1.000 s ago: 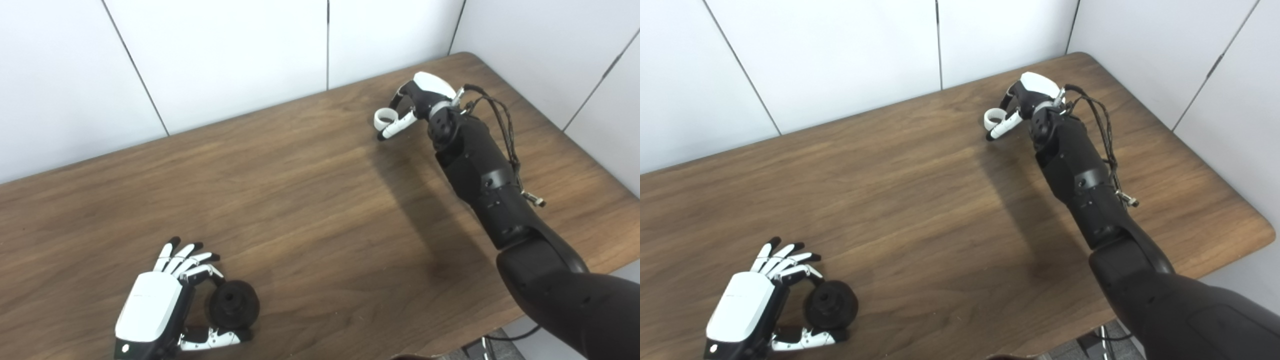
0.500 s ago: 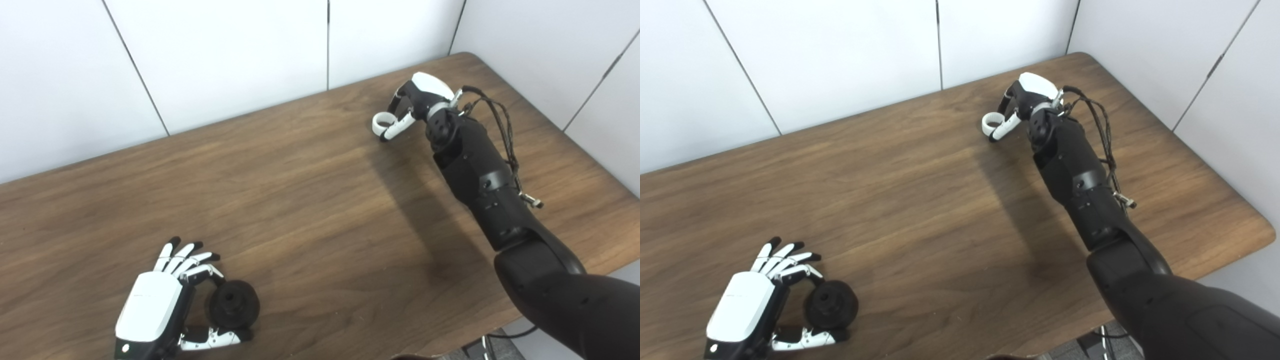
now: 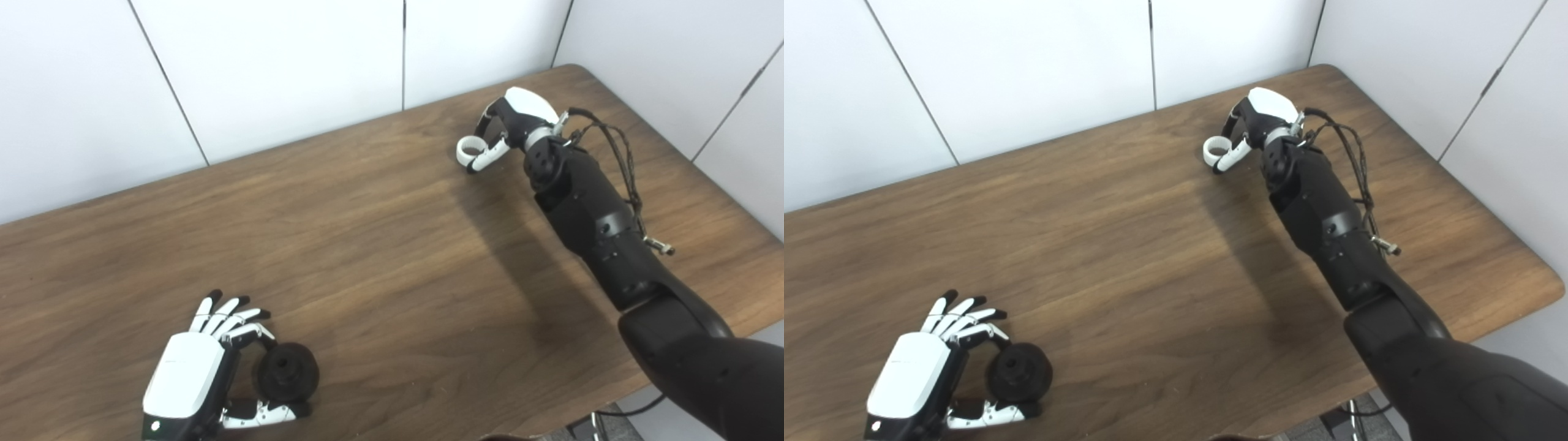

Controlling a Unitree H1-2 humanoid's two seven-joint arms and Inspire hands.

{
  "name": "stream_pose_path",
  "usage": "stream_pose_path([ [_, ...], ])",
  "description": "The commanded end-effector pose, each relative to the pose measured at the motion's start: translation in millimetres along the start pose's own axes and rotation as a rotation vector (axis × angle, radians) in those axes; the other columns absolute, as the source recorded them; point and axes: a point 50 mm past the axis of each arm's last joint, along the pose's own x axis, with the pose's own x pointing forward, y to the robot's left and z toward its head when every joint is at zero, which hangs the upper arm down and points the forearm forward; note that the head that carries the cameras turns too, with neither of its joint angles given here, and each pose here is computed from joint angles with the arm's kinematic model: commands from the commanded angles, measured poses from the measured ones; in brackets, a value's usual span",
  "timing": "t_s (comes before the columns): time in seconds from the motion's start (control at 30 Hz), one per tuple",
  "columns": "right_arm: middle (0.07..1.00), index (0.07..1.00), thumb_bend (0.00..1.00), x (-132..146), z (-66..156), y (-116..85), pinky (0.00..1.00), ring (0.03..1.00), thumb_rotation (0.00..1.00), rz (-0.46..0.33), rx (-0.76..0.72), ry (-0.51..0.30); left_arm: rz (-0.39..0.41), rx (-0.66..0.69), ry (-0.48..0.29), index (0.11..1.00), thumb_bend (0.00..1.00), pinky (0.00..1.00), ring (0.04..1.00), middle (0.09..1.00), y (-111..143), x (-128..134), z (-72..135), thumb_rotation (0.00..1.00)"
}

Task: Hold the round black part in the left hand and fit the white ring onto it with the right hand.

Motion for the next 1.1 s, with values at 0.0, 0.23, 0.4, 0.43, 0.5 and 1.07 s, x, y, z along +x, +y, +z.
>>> stream_pose_path([
  [0.0,0.861,0.486,0.52,-3.1,12.8,-31.7,1.0,0.97,0.13,-0.069,-0.007,-0.064,-0.023,0.027,0.008,0.484,0.52,1.0,0.894,0.779,-0.5,-1.8,-1.1,0.05],
  [0.23,0.839,0.486,0.52,-26.0,25.0,-37.3,1.0,0.952,0.14,-0.052,-0.035,-0.173,-0.019,0.036,0.0,0.484,0.52,1.0,0.883,0.775,-5.3,0.5,5.0,0.05],
  [0.4,0.833,0.486,0.52,-48.6,42.9,-37.3,1.0,0.952,0.14,-0.033,-0.062,-0.286,-0.013,0.04,-0.003,0.484,0.52,1.0,0.882,0.776,-9.6,2.6,9.2,0.05],
  [0.43,0.837,0.485,0.52,-53.1,46.8,-36.8,1.0,0.951,0.14,-0.029,-0.058,-0.306,-0.012,0.038,-0.004,0.484,0.52,1.0,0.884,0.778,-10.6,3.0,10.5,0.06],
  [0.5,0.836,0.485,0.52,-60.7,52.8,-35.7,1.0,0.952,0.14,-0.022,-0.052,-0.34,-0.007,0.034,-0.007,0.484,0.52,1.0,0.888,0.78,-12.5,3.8,12.9,0.05],
  [1.07,0.83,0.482,0.53,-149.9,110.3,-13.4,1.0,0.938,0.14,0.144,-0.085,-0.681,-0.01,0.022,0.003,0.485,0.52,1.0,0.92,0.803,-24.2,16.3,39.4,0.06],
])
